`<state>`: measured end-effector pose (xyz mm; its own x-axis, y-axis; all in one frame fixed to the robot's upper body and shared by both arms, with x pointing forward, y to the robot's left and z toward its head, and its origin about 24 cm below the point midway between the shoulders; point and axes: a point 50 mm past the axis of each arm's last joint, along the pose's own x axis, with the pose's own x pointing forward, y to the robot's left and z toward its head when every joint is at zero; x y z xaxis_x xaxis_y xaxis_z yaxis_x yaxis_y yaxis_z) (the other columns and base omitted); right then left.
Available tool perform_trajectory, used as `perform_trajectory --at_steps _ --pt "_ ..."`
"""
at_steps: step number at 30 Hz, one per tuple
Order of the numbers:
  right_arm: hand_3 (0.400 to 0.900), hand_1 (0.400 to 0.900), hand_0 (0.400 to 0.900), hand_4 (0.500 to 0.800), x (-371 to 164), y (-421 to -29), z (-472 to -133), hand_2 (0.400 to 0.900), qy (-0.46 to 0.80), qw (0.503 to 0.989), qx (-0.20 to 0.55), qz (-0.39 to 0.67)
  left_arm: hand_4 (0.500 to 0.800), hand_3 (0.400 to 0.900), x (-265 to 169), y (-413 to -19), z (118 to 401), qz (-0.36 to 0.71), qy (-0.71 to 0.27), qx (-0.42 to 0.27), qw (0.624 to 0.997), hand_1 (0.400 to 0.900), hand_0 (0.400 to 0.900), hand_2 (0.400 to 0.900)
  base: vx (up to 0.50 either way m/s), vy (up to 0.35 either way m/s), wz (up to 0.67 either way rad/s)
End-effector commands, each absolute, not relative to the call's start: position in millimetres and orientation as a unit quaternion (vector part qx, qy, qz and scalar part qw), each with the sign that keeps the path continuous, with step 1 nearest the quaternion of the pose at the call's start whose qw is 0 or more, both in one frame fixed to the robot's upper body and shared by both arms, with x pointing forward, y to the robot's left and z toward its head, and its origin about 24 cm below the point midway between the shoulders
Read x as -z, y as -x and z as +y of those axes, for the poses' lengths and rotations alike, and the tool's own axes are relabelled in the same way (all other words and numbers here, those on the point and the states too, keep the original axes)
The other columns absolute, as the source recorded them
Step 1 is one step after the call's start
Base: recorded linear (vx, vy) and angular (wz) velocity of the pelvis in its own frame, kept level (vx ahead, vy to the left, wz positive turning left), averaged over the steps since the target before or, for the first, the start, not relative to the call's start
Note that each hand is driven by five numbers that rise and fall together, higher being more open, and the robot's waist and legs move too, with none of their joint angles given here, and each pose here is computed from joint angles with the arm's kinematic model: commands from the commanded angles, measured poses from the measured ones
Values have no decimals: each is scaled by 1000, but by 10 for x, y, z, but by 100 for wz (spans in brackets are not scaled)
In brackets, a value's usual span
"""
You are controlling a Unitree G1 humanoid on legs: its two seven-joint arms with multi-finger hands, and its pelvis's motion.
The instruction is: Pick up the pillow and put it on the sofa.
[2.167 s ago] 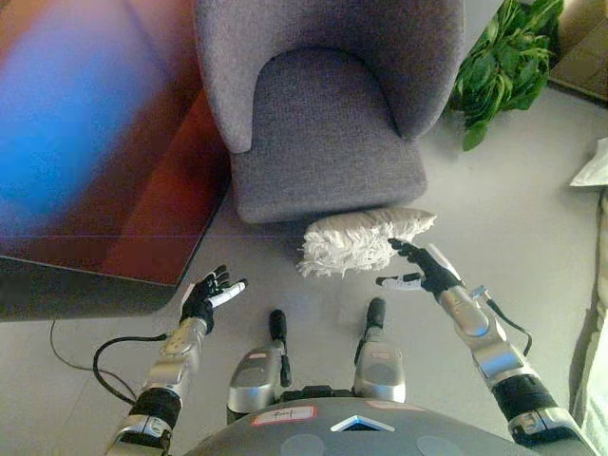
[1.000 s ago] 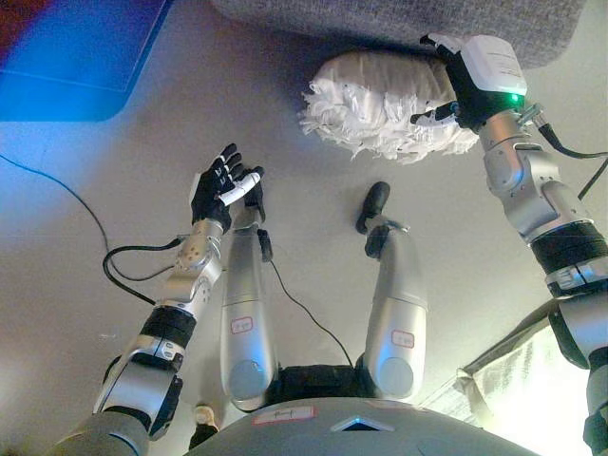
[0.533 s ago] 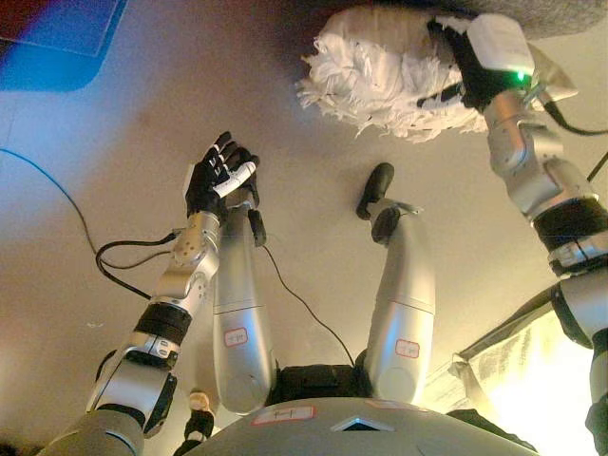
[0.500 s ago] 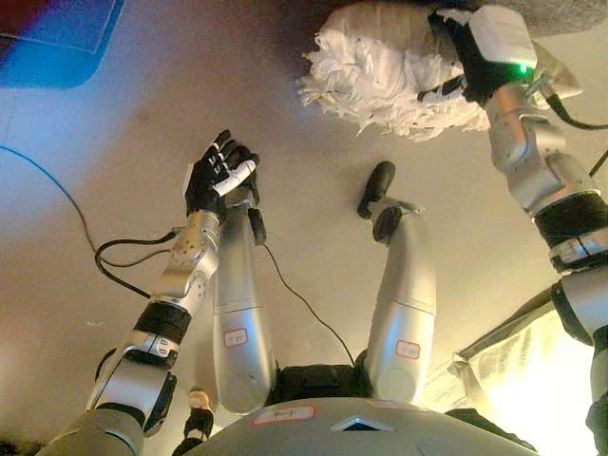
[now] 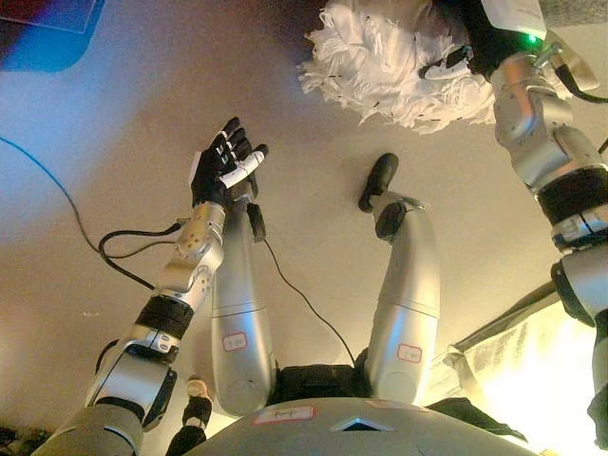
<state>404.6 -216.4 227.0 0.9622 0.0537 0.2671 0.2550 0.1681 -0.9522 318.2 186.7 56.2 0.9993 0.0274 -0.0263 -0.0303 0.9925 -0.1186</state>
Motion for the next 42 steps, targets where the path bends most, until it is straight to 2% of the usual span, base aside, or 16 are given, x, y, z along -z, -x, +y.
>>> perform_trajectory --at_steps 1,4,5,6,14,36,42 --pt "900 900 900 800 -2888 -4073 -2042 900 642 737 104 -183 800 900 -727 -3144 1765 -37 84 5 996 900 900 900 0 0 0" --pt "900 900 900 800 -2962 -4111 -1909 900 634 745 90 -185 800 900 -739 -3149 1734 -38 85 11 996 900 900 900 2 7 1" --pt "767 767 767 720 -2965 -4130 -1887 767 634 748 86 -179 800 900 -727 -3152 1724 -34 84 13 996 900 900 900 5 18 5" --pt "400 400 400 500 -2971 -4140 -1881 400 625 756 85 -177 800 900 -725 -3155 1711 -33 82 17 996 900 900 900 4 24 4" --pt "400 400 400 500 -3068 -4160 -1761 400 572 793 81 -194 800 900 -756 -3192 1623 -36 81 32 996 900 900 900 4 10 3" --pt "400 400 400 500 -3238 -4045 -1679 400 540 795 88 -262 800 900 -760 -3204 1640 -39 82 21 996 900 900 900 -3 2 -1" --pt "400 400 400 500 -3254 -3881 -1626 400 527 783 78 -321 800 900 -689 -3195 1715 -28 82 -3 996 900 900 900 1 5 -5"
